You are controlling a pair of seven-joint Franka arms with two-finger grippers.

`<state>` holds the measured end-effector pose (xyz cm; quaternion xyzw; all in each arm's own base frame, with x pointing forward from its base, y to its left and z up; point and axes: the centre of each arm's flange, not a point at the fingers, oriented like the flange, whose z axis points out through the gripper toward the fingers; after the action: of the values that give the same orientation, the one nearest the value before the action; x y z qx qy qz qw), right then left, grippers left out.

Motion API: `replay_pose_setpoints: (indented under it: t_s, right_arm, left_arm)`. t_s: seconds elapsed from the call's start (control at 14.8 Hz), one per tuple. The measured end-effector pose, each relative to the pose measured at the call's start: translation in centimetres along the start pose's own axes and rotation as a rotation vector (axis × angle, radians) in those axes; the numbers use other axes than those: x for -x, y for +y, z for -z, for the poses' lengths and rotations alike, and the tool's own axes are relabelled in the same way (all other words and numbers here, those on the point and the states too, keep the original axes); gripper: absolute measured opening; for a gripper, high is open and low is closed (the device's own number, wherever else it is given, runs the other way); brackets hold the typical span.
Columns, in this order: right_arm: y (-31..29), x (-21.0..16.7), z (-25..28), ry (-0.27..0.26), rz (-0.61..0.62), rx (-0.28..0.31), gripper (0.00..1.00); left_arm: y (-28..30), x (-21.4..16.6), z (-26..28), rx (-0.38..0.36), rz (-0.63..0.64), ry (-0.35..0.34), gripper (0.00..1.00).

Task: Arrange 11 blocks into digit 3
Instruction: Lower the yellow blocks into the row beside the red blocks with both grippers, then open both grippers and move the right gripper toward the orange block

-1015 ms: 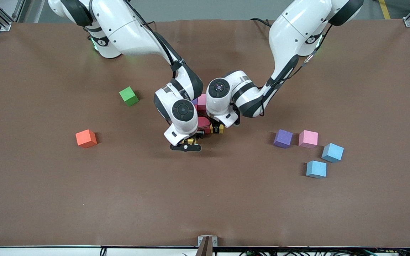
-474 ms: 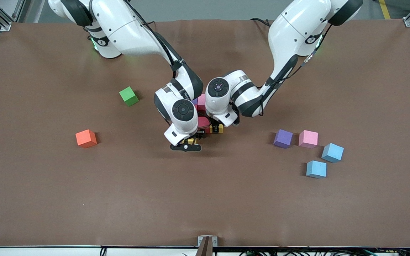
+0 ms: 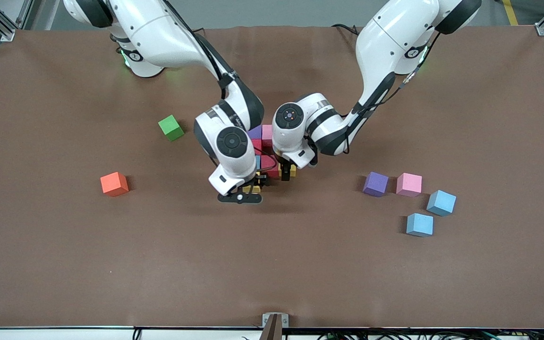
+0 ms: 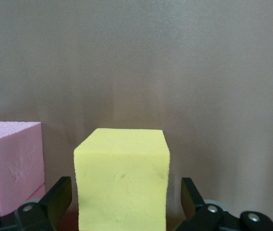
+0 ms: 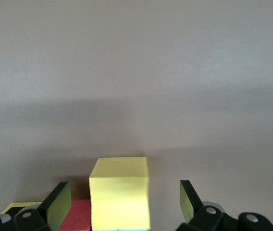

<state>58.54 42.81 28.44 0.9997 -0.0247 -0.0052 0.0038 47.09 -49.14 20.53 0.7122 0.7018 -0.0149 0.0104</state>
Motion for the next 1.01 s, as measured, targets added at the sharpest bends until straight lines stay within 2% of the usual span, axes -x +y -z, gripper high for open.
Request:
replay_pose_setpoints:
  t_s: [0.27, 0.41, 0.54, 0.68, 0.81, 1.01]
  right_arm:
    - [5.1, -1.9, 7.0, -0.029, -0.068, 0.012, 1.00]
    - [8.3, -2.9, 10.4, -0.020, -0.115, 0.000, 1.00]
    - [11.6, -3.6, 12.3, -0.023, -0.152, -0.003, 1.00]
    - [14.1, -4.3, 12.7, -0.039, -0.153, 0.004, 1.00]
    - [16.2, -4.8, 12.6, -0.068, -0.087, 0.014, 1.00]
    - [20.3, -5.1, 13.5, -0.138, -0.062, 0.036, 1.00]
  left_arm:
    - [0.4, 0.2, 2.9, 0.038, -0.001, -0.015, 1.00]
    - [0.5, 0.2, 4.6, 0.058, -0.002, -0.017, 1.00]
    - [0.9, -0.5, 6.7, 0.062, -0.009, 0.016, 1.00]
    - [2.4, -2.4, 9.6, 0.084, -0.066, 0.034, 1.00]
    - [4.9, -5.5, 12.2, 0.106, -0.095, 0.047, 1.00]
    - [8.5, -10.9, 14.1, 0.113, -0.140, 0.070, 1.00]
